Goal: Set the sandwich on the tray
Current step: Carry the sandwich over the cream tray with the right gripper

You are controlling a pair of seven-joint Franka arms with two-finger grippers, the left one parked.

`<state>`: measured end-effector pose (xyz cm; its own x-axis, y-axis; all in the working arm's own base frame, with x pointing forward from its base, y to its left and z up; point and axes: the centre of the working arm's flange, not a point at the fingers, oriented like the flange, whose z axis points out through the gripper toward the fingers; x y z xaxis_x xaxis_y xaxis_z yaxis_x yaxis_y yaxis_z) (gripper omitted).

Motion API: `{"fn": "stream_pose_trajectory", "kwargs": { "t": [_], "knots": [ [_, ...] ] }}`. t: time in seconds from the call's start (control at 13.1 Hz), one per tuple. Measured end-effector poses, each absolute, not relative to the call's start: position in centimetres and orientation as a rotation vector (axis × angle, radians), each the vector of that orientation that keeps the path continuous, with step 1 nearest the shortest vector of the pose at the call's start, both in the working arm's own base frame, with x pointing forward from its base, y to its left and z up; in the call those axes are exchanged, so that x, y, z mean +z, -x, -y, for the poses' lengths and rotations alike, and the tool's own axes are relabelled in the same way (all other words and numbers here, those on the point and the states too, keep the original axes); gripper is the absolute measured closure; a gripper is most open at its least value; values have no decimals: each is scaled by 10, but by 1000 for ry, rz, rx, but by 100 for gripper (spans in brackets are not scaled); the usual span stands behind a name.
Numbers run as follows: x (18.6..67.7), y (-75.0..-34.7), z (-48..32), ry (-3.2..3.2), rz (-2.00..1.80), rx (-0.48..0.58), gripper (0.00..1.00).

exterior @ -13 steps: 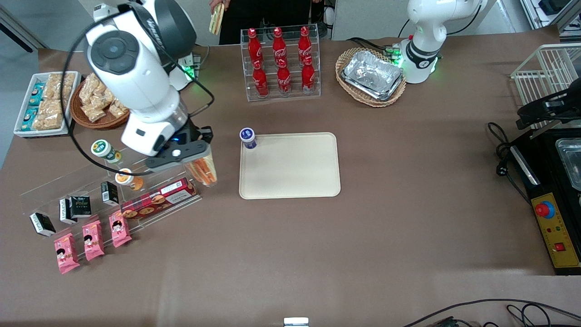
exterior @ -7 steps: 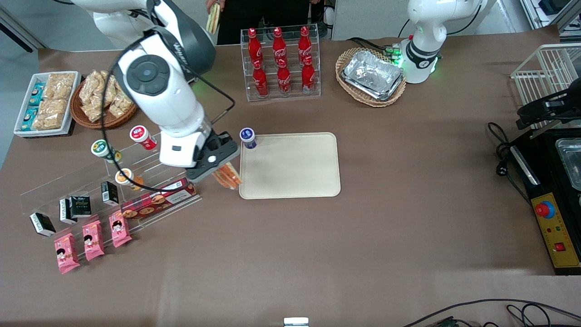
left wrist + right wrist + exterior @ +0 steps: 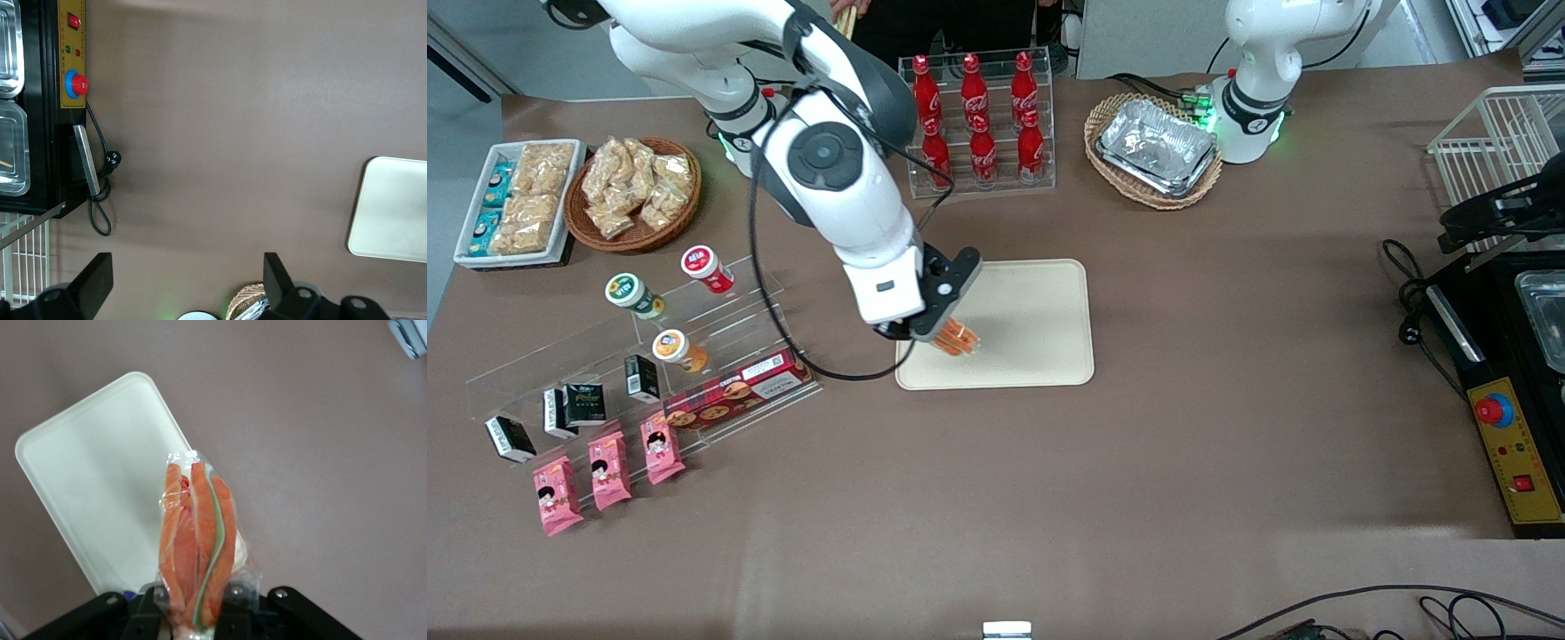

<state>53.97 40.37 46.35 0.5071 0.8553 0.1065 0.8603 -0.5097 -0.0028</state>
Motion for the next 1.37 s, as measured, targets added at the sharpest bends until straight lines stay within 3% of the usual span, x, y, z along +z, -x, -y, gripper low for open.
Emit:
{"fn": "stream_pose_trajectory", "kwargs": {
  "t": [0.53,1.37],
  "knots": [
    [381,-522,-461,2529,1893,-122,81],
    [274,-513,-485,2452,2044,-44,81]
  ]
}}
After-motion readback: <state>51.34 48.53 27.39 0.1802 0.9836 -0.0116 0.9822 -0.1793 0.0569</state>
